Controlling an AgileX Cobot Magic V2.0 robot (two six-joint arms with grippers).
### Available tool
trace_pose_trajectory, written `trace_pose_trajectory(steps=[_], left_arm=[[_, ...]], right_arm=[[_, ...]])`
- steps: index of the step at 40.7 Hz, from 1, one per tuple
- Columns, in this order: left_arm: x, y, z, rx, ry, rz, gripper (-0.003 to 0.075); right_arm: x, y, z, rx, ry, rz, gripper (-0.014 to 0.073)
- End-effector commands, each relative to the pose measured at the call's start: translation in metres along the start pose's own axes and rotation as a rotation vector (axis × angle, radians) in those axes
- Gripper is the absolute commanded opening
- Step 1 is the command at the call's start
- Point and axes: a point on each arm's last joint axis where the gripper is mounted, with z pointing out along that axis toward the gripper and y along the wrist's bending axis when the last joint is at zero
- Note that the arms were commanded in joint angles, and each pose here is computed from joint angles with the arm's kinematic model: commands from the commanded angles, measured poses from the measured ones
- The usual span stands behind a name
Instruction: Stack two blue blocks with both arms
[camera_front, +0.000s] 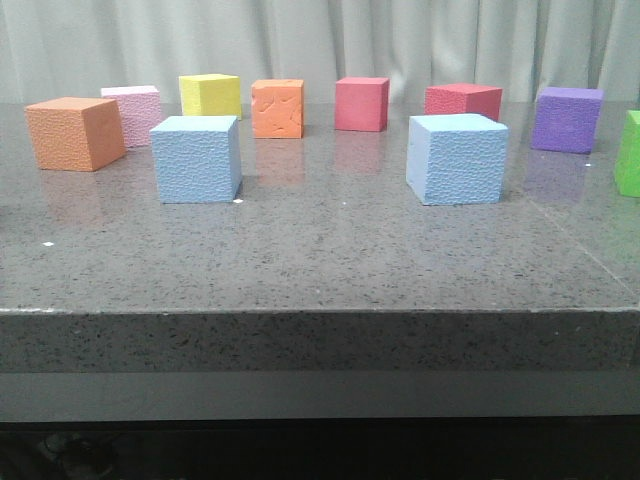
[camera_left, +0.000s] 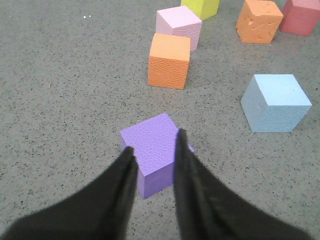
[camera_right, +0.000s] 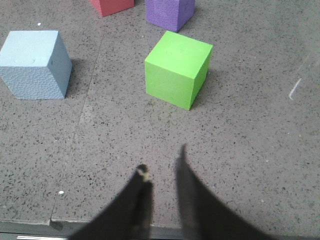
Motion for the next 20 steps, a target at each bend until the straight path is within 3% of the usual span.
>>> trace_pose_trajectory(steps=[1, 4, 6, 20], left_arm=[[-0.016, -0.001, -0.004, 0.008, -0.101, -0.005, 0.0475], [-0.016, -0.001, -0.004, 0.008, -0.097, -0.005, 0.0558], [-0.016, -0.002, -0.004, 0.012, -0.094, -0.007, 0.0557], [-0.013, -0.028, -0.007, 0.2, -0.088, 0.151, 0.0555]], right_arm=[[-0.013, 0.0, -0.003, 0.005, -0.081, -0.013, 0.0475], [-0.013, 0.0, -0.003, 0.002, -0.082, -0.007, 0.0599], [-0.013, 0.001, -0.003, -0.006, -0.083, 0.001, 0.0629], [-0.049, 0.042, 0.011, -0.279, 0.035, -0.167, 0.059]])
